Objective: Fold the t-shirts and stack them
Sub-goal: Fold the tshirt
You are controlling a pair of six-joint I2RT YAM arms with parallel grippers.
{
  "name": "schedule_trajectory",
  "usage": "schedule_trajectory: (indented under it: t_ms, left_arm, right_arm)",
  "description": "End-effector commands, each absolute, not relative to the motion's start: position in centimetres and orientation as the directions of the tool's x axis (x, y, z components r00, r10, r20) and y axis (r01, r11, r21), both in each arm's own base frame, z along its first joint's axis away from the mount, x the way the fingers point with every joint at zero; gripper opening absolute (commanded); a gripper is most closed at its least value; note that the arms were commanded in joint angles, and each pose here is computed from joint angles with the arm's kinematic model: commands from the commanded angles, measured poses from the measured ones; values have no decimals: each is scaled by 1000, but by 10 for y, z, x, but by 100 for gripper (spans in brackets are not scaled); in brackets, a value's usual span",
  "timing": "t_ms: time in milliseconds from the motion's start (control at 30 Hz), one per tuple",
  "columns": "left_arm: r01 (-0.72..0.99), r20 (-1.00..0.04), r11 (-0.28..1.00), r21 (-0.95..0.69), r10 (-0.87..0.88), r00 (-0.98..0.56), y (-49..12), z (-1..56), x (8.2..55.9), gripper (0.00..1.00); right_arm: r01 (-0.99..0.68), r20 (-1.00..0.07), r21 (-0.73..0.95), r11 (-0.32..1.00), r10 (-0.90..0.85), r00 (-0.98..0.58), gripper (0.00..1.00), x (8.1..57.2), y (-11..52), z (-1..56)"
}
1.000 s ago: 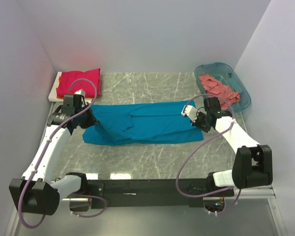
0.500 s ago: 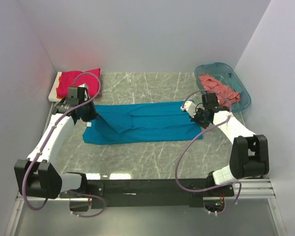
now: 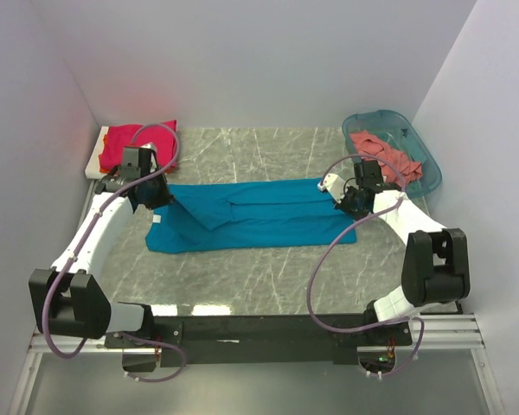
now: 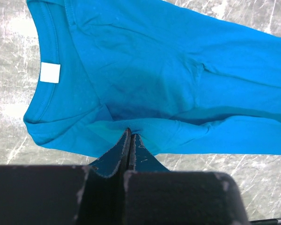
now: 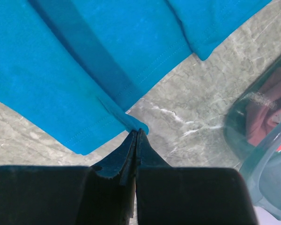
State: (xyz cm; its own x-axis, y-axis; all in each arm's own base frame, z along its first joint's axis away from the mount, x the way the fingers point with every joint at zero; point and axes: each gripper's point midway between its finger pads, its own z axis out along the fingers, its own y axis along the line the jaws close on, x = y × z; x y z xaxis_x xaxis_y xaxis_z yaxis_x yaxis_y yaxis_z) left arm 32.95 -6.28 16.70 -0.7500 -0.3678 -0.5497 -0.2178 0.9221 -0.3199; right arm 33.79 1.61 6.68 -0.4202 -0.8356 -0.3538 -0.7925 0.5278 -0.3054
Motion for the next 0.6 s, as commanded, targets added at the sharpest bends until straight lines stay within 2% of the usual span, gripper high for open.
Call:
schedule_trajectory:
  t_ms: [0,433,533,567]
  left_arm:
    - [-191,-605,929,-316,-353,-714,-60,185,345,1]
    - [-187,-603,931,-315,-348,-718,-60,182,348,1]
    - [-185,-604,932,-313,-345,-718,-60,182,349,1]
    - [-184,-603,932,-314,-345,-720,-61,181,349,1]
  right_arm:
    - [-769,-370,-332,547,-825,-427,0,354,13,77]
    - [-769,-350,-311,559,-819,-454,0,355,10,67]
    - [-766,-359,-306,565,-814,-457,2,359,11,66]
    - [-766,-359,-300,568,-811,-461,6,361,12,63]
